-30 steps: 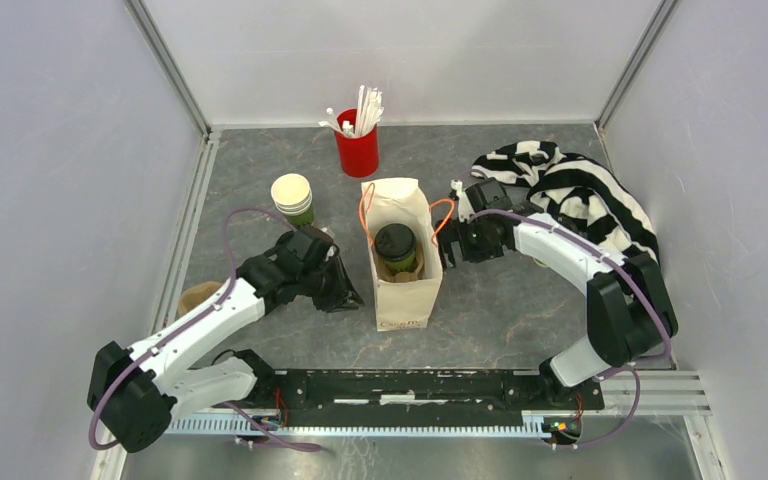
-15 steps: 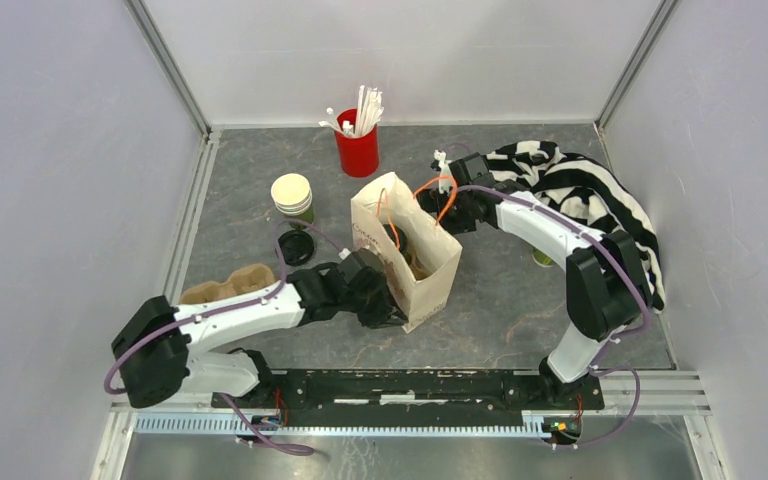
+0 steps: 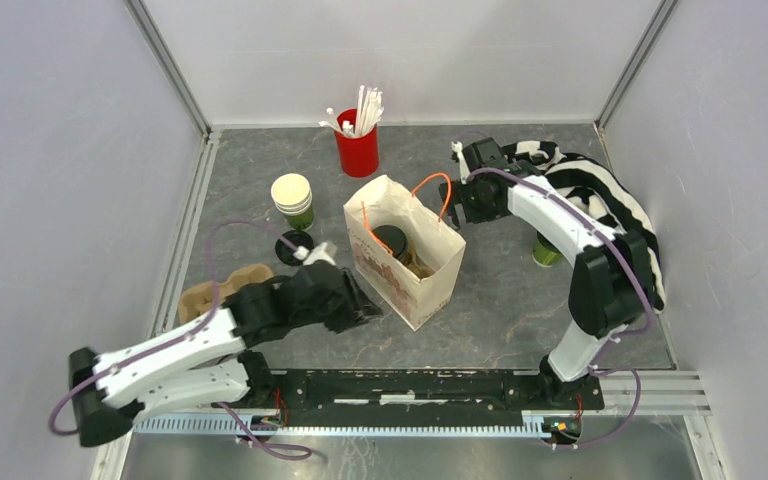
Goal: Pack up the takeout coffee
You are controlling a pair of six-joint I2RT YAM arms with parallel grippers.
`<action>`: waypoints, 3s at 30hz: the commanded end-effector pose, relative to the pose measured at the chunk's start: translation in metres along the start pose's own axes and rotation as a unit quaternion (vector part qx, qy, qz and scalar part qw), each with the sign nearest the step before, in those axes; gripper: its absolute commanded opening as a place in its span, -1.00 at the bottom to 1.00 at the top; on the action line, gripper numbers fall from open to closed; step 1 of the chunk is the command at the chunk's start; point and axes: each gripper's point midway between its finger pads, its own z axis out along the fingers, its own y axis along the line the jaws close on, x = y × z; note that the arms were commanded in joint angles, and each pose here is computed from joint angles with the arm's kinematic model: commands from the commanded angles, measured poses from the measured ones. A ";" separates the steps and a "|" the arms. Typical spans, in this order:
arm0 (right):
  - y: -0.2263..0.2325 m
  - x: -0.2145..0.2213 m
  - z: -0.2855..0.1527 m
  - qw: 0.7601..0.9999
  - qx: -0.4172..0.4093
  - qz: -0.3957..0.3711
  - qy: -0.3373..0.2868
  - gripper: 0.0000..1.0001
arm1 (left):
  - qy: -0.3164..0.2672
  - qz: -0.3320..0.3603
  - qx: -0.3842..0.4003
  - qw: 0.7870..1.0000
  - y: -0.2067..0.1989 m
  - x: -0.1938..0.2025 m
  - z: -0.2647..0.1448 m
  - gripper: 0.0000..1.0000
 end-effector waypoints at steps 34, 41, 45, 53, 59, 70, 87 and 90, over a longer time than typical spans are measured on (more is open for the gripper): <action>0.056 0.155 -0.035 0.950 -0.176 0.258 -0.021 0.96 | -0.046 0.129 -0.076 0.988 0.007 -0.219 0.032 0.06; 0.045 0.133 -0.023 0.960 -0.141 0.241 -0.035 0.96 | -0.023 0.125 -0.085 0.988 0.015 -0.199 0.042 0.08; 0.038 0.112 -0.021 0.965 -0.121 0.226 -0.052 0.96 | -0.006 0.129 -0.091 0.987 0.019 -0.177 0.043 0.07; -0.002 0.077 -0.020 0.989 -0.017 0.136 -0.058 0.96 | -0.002 0.100 -0.092 0.991 0.038 -0.141 0.022 0.07; -0.022 0.065 -0.036 0.995 0.033 0.073 -0.057 0.96 | -0.028 0.116 -0.105 0.987 0.052 -0.129 -0.014 0.23; -0.098 0.044 -0.138 0.974 0.212 0.038 -0.074 0.96 | -0.089 0.177 -0.105 0.975 0.033 -0.143 -0.071 0.57; -0.184 0.055 -0.100 0.972 0.175 0.153 -0.015 0.96 | -0.092 0.240 -0.071 0.964 0.019 -0.136 -0.098 0.68; -0.184 0.061 -0.090 0.974 0.170 0.151 0.006 0.96 | -0.091 0.248 -0.069 0.962 0.017 -0.138 -0.099 0.69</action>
